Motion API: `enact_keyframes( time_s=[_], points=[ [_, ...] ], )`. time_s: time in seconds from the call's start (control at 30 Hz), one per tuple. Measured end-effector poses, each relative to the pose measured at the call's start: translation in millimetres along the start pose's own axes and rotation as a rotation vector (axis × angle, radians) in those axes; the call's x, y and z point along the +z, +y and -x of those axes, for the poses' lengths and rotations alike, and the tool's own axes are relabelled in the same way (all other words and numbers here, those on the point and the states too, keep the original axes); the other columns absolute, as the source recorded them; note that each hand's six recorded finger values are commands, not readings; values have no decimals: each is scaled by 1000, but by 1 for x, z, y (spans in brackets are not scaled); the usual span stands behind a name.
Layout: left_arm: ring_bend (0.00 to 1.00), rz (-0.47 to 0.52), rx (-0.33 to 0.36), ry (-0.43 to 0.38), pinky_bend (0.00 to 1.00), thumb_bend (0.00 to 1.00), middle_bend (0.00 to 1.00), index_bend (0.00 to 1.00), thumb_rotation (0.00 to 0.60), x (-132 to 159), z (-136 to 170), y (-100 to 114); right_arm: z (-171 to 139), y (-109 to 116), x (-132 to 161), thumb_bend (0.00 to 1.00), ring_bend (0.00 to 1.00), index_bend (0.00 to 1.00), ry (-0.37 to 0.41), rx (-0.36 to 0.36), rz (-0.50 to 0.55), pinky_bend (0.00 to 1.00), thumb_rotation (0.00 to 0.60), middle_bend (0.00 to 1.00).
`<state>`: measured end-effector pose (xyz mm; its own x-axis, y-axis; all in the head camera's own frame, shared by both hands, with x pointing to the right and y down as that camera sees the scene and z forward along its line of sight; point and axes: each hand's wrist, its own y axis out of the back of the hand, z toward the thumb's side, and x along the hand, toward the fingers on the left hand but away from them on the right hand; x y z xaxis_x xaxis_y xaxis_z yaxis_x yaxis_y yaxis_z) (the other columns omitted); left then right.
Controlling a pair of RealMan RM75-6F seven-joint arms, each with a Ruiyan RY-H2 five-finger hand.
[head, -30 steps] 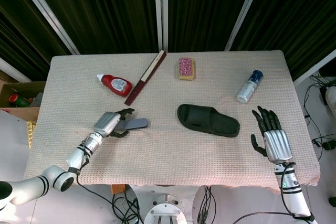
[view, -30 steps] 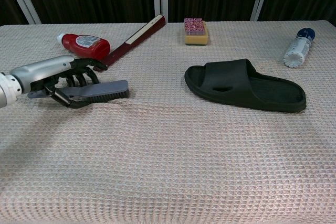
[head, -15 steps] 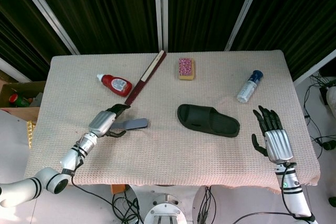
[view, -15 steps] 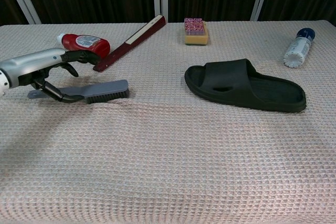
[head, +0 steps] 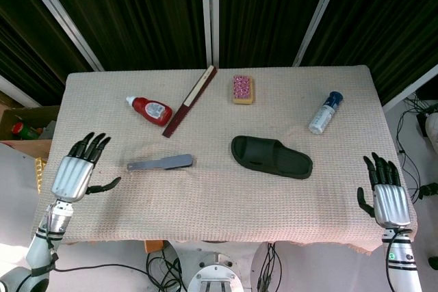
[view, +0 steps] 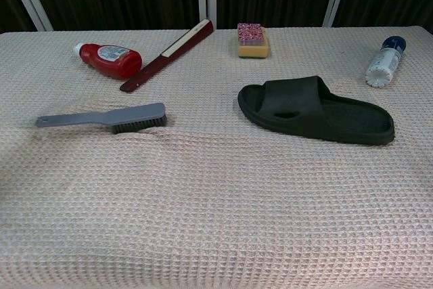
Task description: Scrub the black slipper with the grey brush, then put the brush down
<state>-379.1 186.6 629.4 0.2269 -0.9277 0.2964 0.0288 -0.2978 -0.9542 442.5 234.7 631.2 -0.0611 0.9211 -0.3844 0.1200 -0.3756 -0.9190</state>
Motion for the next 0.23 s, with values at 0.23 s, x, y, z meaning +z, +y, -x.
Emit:
enact_keyframes(
  time_s=[0.23],
  points=[
    [63,-42,-43,86,230,94,115,86,120,-20,59,-4,-21,-1,-23,477,0,0,-74,16,-22,0,600,0]
  ],
)
